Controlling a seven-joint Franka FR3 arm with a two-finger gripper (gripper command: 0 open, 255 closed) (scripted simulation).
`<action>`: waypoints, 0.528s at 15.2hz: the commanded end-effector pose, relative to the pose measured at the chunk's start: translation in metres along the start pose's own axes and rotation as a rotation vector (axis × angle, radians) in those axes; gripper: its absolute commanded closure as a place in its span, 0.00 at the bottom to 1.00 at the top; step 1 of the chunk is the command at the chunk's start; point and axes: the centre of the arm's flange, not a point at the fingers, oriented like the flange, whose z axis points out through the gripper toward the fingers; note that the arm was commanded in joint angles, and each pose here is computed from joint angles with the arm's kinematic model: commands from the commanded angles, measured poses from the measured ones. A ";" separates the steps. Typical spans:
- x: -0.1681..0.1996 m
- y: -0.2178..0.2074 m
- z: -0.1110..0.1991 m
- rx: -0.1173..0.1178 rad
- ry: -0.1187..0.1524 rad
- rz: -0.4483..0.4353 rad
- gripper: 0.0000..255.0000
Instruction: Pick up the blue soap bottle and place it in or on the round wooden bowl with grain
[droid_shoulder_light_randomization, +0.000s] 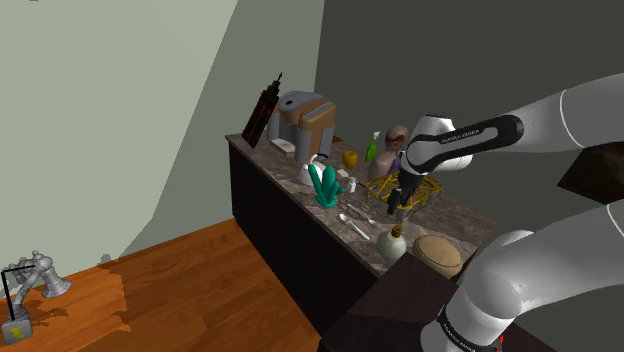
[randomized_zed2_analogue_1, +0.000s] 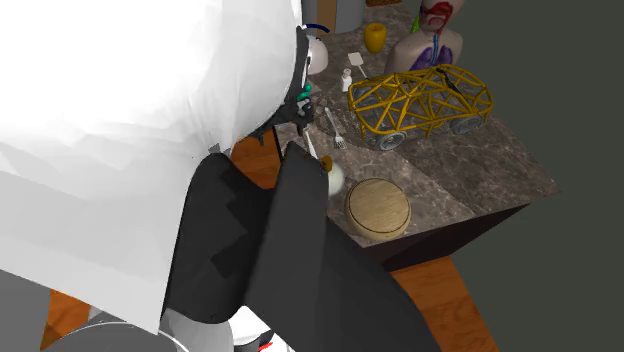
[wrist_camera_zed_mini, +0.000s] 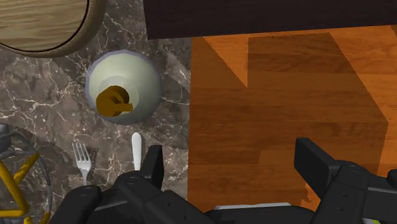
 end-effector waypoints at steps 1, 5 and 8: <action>0.002 0.018 0.020 -0.003 -0.003 -0.003 0.00; 0.003 0.053 0.060 -0.005 -0.011 -0.007 0.00; 0.004 0.079 0.090 -0.007 -0.017 -0.010 0.00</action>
